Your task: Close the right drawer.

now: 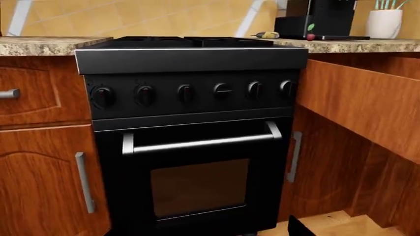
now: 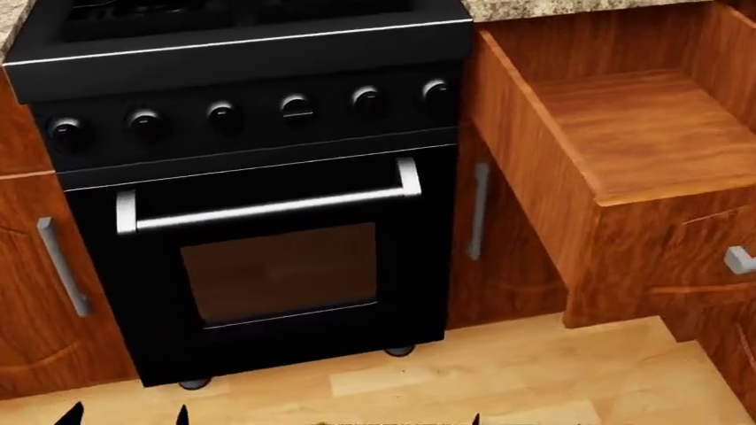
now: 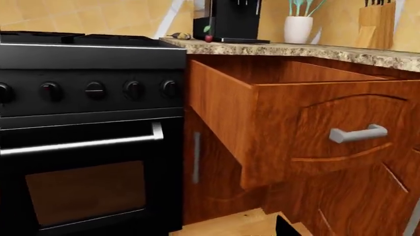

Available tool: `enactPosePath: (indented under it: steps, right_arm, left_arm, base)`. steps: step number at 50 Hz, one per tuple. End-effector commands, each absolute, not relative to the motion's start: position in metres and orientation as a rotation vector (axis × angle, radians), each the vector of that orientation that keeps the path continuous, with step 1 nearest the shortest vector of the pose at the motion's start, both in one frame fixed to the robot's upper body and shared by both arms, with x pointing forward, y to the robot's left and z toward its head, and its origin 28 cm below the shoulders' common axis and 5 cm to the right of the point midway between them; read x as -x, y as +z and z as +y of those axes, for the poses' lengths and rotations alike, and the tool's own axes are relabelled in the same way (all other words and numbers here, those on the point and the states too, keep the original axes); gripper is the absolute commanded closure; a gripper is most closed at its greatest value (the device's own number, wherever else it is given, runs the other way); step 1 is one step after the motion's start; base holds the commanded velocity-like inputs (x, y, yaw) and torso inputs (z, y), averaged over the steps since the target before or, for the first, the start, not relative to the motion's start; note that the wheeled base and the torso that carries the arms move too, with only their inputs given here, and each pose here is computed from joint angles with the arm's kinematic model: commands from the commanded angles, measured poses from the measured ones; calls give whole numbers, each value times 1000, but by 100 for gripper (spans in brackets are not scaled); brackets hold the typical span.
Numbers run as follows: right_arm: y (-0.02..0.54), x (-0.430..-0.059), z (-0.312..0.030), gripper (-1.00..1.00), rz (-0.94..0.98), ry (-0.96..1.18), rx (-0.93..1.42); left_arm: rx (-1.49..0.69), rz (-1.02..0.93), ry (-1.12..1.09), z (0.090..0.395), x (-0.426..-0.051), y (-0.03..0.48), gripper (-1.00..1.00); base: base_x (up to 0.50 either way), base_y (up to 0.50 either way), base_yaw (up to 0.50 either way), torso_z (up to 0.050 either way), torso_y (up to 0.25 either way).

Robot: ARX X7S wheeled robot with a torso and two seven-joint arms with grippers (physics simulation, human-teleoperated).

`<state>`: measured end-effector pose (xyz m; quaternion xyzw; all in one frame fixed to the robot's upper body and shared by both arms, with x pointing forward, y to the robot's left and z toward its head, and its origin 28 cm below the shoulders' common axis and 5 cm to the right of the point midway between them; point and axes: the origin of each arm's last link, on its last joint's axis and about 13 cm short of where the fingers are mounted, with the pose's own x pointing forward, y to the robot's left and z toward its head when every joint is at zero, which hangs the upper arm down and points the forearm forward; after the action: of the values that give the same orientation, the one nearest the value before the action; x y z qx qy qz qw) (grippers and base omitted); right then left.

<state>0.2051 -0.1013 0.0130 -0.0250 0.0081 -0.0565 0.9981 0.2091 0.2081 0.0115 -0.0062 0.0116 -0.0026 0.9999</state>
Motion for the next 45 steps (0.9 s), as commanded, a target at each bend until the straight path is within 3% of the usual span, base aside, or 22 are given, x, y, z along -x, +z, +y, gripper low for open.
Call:
enactPosePath:
  steps: [1,26,45]
  right_arm:
    - [18,-203,-105,-100,-39,-163,29]
    - [18,-201,-107,-100,-78,-210,-8]
    - [19,-201,-106,-100,-76,-219,3]
  left_arm:
    - [13,21,-4,208,-210,12,-100]
    - [16,19,-3,207,-210,13,-100]
    - [21,16,-1,209,-209,13,-100]
  base:
    - [0,0,-500,0,0]
    - [191,-63,-500,0,0]
    - [4,-1,-500,0,0]
